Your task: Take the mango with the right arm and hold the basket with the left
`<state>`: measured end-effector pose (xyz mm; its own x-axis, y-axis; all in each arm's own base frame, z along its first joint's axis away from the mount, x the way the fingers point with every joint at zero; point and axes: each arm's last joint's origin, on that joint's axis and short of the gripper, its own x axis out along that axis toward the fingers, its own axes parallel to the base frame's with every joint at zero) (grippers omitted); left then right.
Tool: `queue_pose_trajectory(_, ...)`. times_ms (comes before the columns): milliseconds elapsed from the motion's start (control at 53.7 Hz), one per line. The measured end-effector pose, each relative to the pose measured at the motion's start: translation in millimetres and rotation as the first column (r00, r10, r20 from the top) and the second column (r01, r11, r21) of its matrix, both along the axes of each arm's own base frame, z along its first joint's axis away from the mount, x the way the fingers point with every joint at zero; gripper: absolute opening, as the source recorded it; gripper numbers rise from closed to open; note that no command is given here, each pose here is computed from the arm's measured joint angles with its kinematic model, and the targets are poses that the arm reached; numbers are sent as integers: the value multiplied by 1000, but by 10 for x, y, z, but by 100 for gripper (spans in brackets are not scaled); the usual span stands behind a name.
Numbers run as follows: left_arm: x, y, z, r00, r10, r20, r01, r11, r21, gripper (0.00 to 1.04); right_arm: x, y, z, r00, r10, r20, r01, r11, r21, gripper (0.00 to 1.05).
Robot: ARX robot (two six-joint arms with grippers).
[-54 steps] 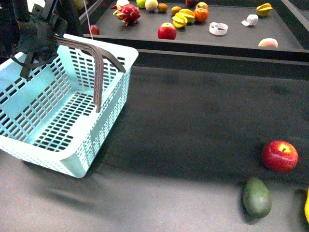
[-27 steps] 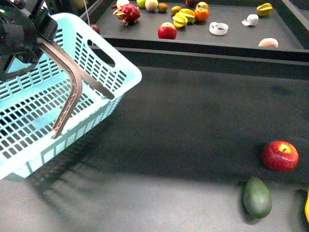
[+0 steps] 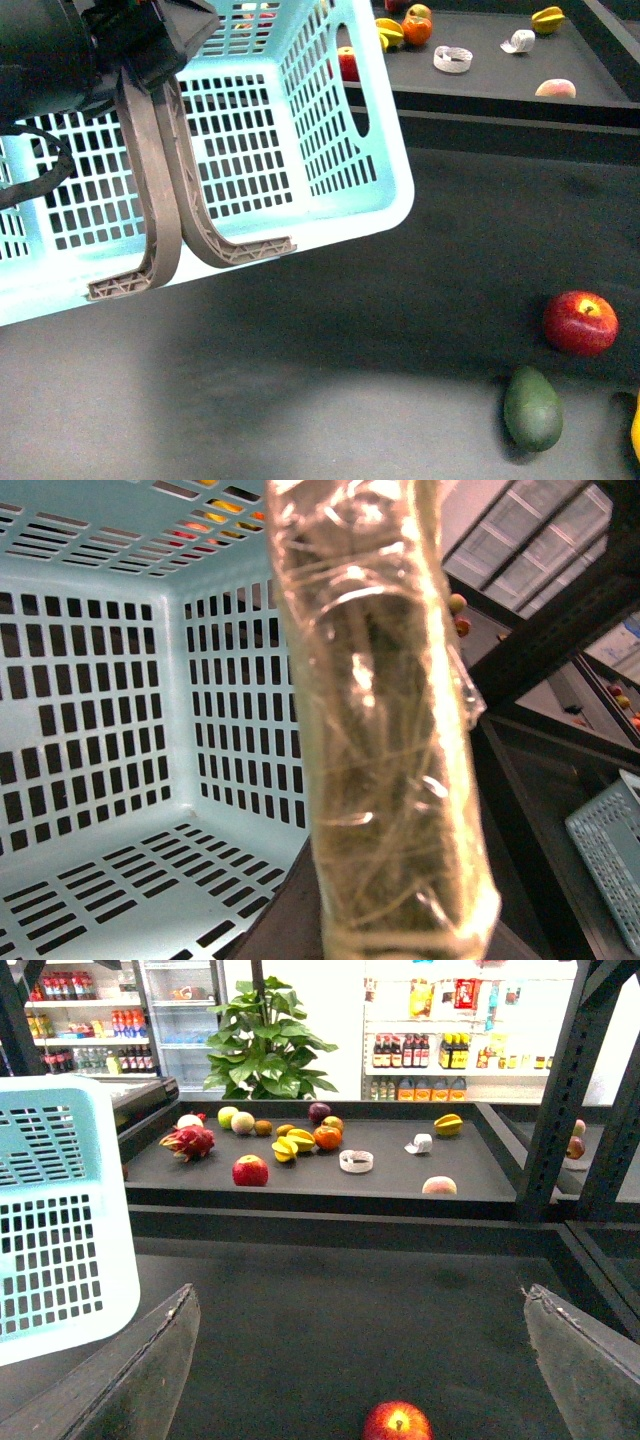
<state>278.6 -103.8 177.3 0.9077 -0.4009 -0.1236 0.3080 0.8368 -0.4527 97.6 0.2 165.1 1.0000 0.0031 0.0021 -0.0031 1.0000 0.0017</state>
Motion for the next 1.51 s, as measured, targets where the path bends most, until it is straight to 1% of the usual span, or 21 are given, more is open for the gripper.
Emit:
queue_pose_trajectory(205,-178,-200,43,990,-130,58,128,991,46,8,0,0,0,1000,0,0,0,1000,0,97)
queue_pose_trajectory(428,-280,-374,99,966,-237,101,232,971,59,8,0,0,0,1000,0,0,0,1000,0,97)
queue_pose_trajectory(614,-340,-473,107,948,-295,115,289,955,68,8,0,0,0,1000,0,0,0,1000,0,97)
queue_pose_trajectory(857,-371,-506,95,941,-314,125,303,948,99,8,0,0,0,1000,0,0,0,1000,0,97)
queue_pose_trajectory(1192,-405,-491,35,943,-314,109,298,944,139,8,0,0,0,1000,0,0,0,1000,0,97)
queue_pose_trajectory(1508,-408,-489,45,942,-314,114,298,944,142,8,0,0,0,1000,0,0,0,1000,0,97)
